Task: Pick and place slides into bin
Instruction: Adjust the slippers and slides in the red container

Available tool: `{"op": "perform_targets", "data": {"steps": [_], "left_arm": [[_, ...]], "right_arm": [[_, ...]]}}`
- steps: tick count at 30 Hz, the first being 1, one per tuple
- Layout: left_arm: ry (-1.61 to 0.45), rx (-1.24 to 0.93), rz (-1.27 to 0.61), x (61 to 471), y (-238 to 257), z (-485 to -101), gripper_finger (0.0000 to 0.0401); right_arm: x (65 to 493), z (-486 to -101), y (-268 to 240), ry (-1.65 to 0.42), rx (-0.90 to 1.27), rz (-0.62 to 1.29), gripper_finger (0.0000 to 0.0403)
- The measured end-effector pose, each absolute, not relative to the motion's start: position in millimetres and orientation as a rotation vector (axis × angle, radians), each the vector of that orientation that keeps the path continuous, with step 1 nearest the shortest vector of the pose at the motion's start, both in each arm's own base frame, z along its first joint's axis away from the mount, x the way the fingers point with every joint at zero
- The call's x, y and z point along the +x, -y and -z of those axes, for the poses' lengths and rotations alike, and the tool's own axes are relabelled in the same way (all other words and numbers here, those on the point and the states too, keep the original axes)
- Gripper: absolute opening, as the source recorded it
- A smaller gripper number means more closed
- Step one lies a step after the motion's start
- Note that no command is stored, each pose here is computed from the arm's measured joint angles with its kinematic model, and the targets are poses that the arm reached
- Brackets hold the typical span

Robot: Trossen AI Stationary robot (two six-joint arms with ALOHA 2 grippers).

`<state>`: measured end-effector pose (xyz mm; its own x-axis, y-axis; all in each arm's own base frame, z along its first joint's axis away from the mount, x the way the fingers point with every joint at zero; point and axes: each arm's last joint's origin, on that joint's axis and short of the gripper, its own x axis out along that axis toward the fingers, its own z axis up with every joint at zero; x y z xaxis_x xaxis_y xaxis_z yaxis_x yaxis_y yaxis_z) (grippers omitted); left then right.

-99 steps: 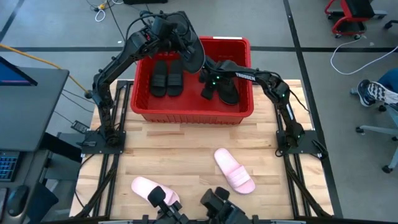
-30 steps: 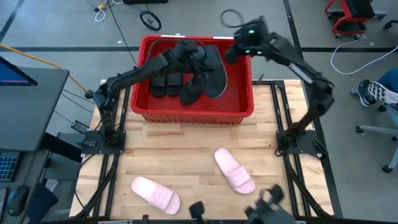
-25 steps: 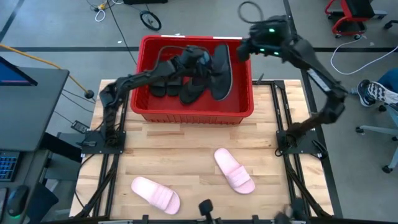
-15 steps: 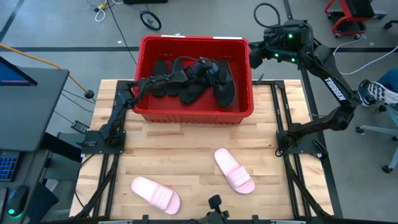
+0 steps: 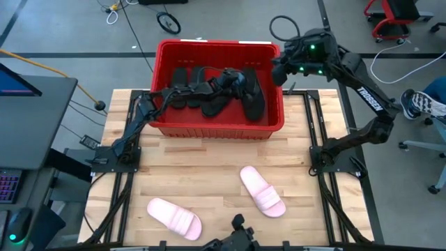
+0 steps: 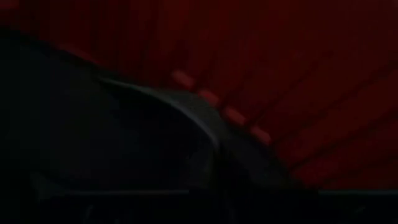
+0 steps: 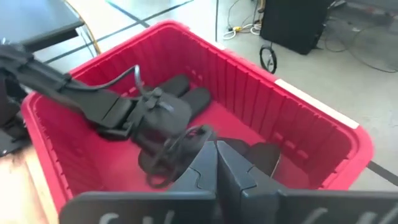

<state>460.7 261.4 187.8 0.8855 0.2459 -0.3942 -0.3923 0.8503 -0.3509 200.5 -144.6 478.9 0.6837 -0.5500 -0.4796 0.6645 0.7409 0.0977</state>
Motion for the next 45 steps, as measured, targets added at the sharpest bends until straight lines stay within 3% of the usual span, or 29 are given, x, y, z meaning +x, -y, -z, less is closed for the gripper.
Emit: {"op": "perform_targets", "data": {"steps": [10,14,18,23,27,36,45], "left_arm": [[-0.371,-0.552,-0.347,455.1,-267.1,-184.4,0.0164],[-0.359,-0.553,-0.348,453.3,-266.2,-194.0,0.0192],[-0.355,-0.461,-0.340,445.9,-269.9,-223.8,0.0188],[-0.594,-0.206,-0.289,429.6,-275.5,-254.8,0.0157],[-0.761,-0.175,-0.258,411.1,-278.2,-276.2,0.0145],[-1.000,-0.225,-0.279,391.4,-279.3,-241.7,0.0175],[-0.981,-0.205,-0.281,393.0,-280.1,-214.7,0.0216]], "right_arm": [[207.5,-476.3,134.4,-0.474,0.269,0.642,0.0002],[208.4,-473.3,129.4,-0.513,0.271,0.623,0.0002],[203.6,-464.6,125.3,-0.622,0.297,0.619,0.0002],[197.4,-456.7,121.9,-0.731,0.322,0.621,0.0002],[197.5,-456.7,121.9,-0.733,0.313,0.617,0.0002],[197.5,-456.8,121.9,-0.735,0.305,0.614,0.0002],[197.6,-456.8,121.9,-0.734,0.304,0.614,0.0002]]}}
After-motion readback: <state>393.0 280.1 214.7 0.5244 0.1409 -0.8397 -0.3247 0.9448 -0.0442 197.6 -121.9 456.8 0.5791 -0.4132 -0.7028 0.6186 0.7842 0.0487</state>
